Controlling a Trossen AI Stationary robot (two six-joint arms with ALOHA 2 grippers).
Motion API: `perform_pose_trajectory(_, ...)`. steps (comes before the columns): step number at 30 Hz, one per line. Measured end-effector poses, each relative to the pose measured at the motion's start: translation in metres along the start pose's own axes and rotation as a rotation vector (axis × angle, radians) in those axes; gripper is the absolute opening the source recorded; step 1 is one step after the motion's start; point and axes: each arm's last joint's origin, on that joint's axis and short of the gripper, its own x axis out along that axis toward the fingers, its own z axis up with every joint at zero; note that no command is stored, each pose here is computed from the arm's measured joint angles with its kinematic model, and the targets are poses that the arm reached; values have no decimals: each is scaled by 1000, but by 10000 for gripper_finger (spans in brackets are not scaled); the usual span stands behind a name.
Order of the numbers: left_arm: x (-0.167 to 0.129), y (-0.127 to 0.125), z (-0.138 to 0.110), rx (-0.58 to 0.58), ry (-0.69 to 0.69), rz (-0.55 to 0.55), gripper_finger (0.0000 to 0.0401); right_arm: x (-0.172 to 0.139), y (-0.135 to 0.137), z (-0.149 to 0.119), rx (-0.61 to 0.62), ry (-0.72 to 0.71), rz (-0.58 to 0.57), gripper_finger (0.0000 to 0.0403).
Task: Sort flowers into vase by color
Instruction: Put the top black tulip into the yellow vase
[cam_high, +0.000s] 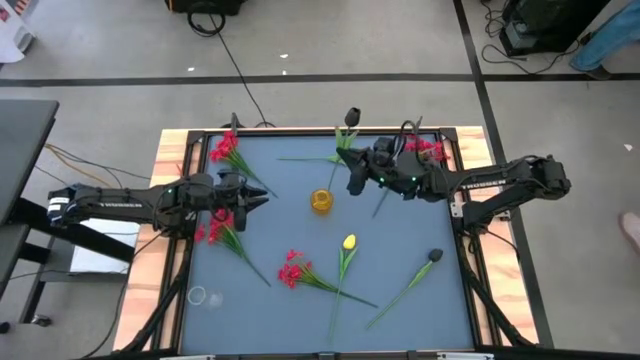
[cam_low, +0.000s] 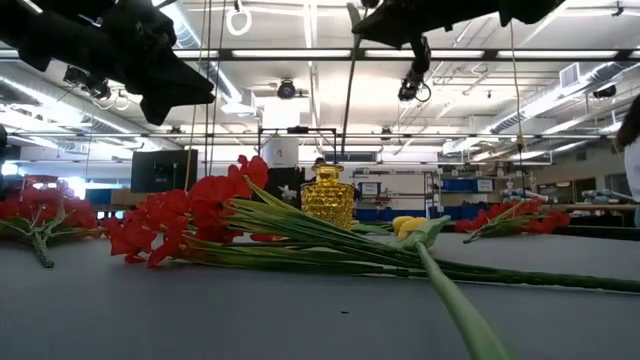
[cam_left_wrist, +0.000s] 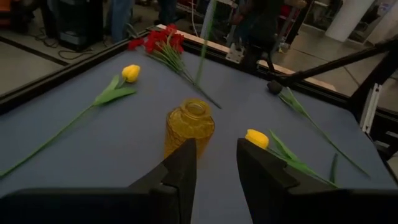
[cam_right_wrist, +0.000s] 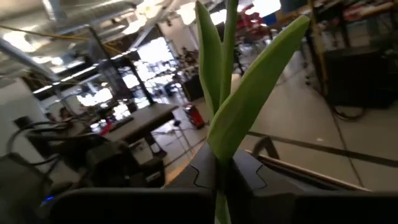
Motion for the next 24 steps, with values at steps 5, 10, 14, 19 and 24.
perform_pose_trajectory(5, 0, 5, 2, -3, -15, 29, 121, 2, 1, -3, -4, 4, 20, 18)
perform_pose_trajectory(10, 1, 9, 3, -9, -23, 59, 121, 14, 0, -21, -10, 22, 27, 23)
perform_pose_trajectory(14, 1, 10, 4, -16, -24, 63, 121, 23, -4, -41, -38, 84, 17, 26)
perform_pose_trajectory(19, 1, 10, 3, -84, -26, 59, 121, 22, -3, -49, -14, 132, -4, 36)
perform_pose_trajectory(24, 1, 10, 3, -95, -25, 59, 121, 17, -9, -51, 37, 278, -89, 98)
